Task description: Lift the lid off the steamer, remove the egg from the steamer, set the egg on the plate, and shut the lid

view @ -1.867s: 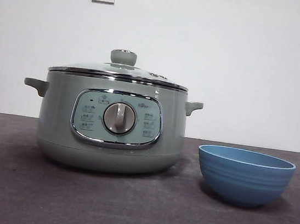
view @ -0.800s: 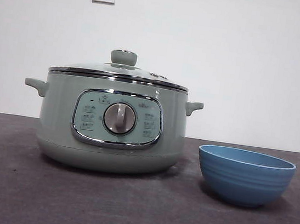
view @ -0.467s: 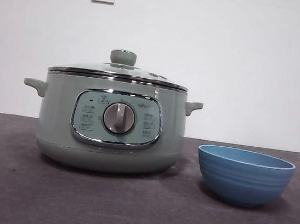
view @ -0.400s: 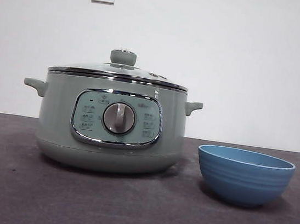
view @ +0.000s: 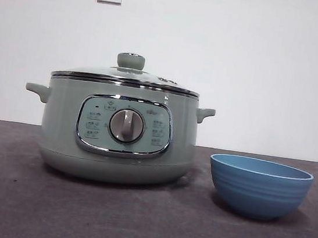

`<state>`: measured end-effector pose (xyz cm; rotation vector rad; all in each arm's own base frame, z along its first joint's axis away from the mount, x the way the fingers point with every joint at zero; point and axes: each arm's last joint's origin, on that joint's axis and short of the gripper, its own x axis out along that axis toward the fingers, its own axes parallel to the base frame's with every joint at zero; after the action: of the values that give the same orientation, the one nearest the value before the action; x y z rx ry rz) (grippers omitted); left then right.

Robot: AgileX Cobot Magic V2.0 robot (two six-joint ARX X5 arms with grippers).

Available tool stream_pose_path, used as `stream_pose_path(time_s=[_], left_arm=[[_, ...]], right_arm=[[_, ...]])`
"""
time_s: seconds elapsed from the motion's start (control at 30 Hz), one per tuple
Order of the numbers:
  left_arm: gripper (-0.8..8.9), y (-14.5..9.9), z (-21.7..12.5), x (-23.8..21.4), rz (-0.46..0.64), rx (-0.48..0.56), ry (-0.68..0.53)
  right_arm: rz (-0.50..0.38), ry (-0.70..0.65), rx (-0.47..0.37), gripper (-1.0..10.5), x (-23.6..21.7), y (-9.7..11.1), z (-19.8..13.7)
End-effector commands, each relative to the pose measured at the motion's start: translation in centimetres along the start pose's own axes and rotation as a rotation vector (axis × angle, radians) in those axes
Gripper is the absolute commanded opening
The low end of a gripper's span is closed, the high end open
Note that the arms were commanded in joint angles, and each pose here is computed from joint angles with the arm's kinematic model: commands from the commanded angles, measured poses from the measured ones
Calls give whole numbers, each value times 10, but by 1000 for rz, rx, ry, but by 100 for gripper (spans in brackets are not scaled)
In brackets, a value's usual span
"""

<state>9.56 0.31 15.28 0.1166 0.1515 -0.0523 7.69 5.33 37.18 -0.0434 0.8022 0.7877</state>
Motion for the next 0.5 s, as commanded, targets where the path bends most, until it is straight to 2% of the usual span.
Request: stream_pose_path(time_s=[0.03,0.5], left_arm=[[-3,0,-4,1,1,-8,9],[-3,0,-4,1,4,-8,10]], right_arm=[[-2,-7,-11,2,0,0,0],[-2,-7,-11,2,0,0,0]])
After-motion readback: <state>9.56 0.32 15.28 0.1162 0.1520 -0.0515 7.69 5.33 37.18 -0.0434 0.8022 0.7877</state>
